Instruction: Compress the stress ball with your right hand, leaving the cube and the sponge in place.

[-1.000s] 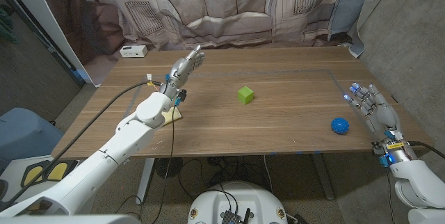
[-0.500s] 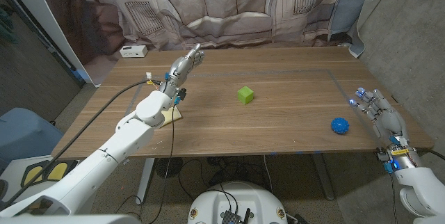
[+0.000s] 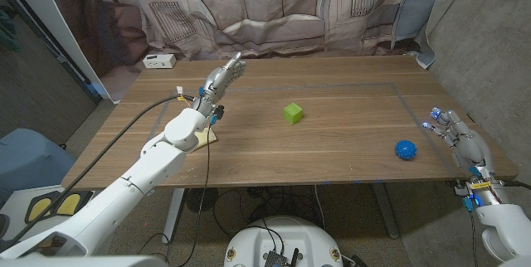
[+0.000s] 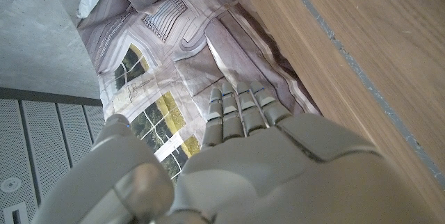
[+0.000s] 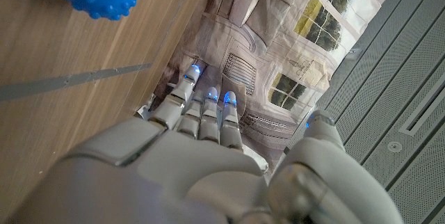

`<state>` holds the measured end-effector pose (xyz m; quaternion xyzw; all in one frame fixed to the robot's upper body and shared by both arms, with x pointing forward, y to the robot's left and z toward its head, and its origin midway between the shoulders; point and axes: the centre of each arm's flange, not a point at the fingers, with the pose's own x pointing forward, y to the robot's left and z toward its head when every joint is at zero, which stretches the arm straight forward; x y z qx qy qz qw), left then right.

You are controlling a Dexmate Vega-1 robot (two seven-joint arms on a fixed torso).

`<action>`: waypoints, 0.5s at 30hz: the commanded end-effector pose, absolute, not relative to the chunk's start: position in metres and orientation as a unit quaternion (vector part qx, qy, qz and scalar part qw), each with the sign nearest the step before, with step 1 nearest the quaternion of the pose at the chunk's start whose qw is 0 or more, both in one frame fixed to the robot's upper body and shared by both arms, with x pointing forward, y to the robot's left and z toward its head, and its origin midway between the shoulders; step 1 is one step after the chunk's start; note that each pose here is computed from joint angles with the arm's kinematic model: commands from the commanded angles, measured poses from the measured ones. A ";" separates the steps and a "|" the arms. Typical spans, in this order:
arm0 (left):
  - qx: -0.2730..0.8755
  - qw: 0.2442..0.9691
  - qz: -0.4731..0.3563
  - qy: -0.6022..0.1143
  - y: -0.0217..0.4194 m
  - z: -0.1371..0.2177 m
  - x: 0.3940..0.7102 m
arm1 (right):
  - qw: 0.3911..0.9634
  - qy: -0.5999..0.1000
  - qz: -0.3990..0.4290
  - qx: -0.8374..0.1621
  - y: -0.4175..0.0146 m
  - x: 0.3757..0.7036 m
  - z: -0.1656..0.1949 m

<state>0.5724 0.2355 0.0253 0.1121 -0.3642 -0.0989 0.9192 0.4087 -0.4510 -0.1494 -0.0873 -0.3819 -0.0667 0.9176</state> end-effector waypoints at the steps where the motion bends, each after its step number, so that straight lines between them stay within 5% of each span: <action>1: 0.115 0.918 -0.100 -0.367 0.231 0.027 0.570 | 0.907 -0.381 -0.113 -0.142 -0.457 0.402 -0.153; 15: 0.120 0.916 -0.101 -0.368 0.230 0.030 0.568 | 0.883 -0.364 -0.173 -0.241 -0.456 0.392 -0.150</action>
